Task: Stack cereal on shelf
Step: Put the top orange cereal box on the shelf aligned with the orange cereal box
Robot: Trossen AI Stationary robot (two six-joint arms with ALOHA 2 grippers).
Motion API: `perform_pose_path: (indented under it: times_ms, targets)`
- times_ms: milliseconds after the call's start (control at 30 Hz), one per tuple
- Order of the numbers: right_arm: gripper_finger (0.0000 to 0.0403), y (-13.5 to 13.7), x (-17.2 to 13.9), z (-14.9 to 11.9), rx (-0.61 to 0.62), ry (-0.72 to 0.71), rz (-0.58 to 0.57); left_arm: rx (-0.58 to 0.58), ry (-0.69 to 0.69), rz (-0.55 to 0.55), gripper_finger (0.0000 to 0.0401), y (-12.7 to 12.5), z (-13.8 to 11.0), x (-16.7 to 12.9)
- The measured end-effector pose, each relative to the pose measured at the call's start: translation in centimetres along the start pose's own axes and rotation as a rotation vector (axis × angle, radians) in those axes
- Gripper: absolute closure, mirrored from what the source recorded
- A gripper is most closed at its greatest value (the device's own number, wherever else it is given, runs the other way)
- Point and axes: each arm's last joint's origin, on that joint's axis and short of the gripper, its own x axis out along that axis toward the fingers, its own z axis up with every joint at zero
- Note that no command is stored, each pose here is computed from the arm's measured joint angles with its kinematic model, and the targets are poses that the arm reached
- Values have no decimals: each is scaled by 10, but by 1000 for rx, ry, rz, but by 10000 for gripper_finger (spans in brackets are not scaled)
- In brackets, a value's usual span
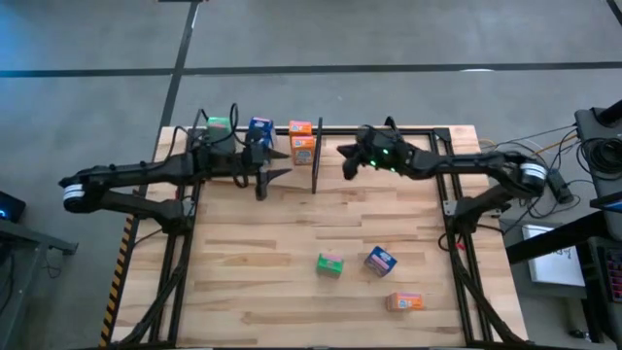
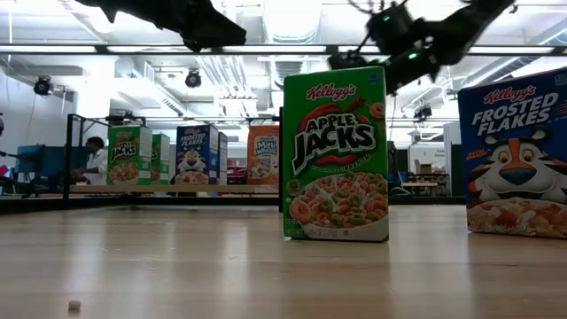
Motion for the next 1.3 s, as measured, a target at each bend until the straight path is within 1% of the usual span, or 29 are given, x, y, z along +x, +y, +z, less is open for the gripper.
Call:
perform_pose_path:
  times_ms: [67,233,433,600,733,900,1033,1233,1300]
  targets:
    - [394,-3,15,2,48,13,-16,-10,-1,-2,251,-2,-1,-2]
    - [394,-7,46,0,108,50,-41,-26,-3,-2,251,-3,-7,-8]
    - [394,-16,72,-8,189,87,-57,-28,-20,3,251,-7,-20,-23]
    - [394,-16,78,-12,225,52,22,-26,-82,16,251,-9,-26,-40]
    - [394,-18,79,-18,237,26,33,-23,-143,29,251,-10,-27,-54]
    - [394,-18,83,-21,248,11,45,-49,-194,37,251,-11,-26,-67]
    - [394,-16,85,-21,256,-3,97,-50,-207,39,251,-11,-27,-72]
    - [394,-13,85,-21,252,-1,113,-50,-207,39,251,-11,-28,-72]
    - [394,-12,85,-21,248,0,133,-50,-204,38,251,-11,-28,-71]
